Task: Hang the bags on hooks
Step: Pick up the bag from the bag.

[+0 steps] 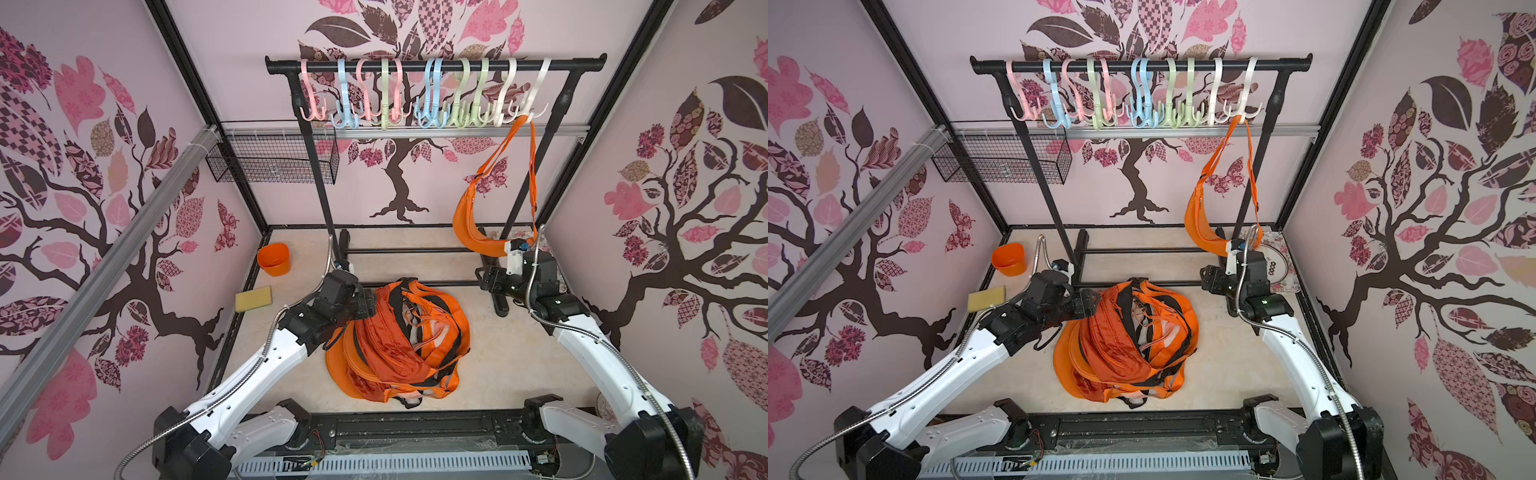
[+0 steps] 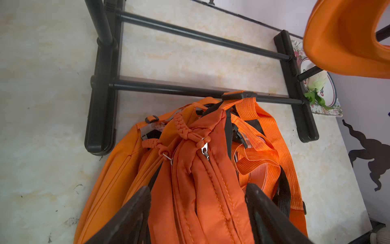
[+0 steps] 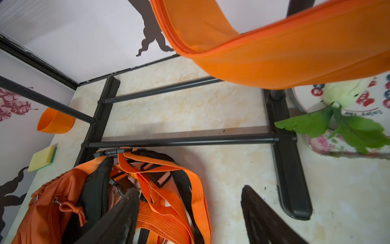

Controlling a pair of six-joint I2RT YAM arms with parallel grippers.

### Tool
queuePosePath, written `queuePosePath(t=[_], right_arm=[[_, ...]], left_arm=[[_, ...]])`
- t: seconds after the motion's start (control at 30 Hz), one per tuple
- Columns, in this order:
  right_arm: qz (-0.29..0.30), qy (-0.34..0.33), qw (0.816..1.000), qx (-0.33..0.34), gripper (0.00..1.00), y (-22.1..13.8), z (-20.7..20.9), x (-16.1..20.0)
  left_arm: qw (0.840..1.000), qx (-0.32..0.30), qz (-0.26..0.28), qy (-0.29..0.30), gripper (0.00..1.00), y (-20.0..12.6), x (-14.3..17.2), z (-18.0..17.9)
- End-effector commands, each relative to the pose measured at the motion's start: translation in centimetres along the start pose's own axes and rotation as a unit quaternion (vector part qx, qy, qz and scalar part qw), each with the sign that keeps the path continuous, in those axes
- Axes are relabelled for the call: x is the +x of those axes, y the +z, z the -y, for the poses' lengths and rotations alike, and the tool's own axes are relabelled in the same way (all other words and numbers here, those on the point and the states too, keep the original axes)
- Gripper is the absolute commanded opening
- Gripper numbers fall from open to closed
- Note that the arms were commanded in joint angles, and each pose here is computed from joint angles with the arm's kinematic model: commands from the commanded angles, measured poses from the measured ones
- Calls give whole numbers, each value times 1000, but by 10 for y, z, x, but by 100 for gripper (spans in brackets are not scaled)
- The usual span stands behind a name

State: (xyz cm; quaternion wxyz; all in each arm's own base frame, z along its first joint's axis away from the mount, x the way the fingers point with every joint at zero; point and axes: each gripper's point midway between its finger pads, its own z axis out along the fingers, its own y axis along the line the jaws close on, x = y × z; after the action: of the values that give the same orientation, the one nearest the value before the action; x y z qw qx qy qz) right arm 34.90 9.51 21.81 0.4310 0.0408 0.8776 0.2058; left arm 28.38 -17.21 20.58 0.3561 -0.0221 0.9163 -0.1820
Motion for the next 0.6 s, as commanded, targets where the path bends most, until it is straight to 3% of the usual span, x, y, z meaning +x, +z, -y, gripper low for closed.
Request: queuePosePath(t=[0.0,0.37,0.47,0.57], right_arm=[[-36,5,999,-33,78,17,-14,19],[-115,4,993,-8,76,52,-5,58],[-134,-1,991,-1,75,59,-2,68],[-153,-11,988,14,73,65,2,80]], left_arm=[[999,-6,-39,-7,74,10,20,-5],[996,6,-87,-4,73,39,36,4],[996,6,-94,-2,67,45,38,5],[996,3,-94,1,53,48,37,5]])
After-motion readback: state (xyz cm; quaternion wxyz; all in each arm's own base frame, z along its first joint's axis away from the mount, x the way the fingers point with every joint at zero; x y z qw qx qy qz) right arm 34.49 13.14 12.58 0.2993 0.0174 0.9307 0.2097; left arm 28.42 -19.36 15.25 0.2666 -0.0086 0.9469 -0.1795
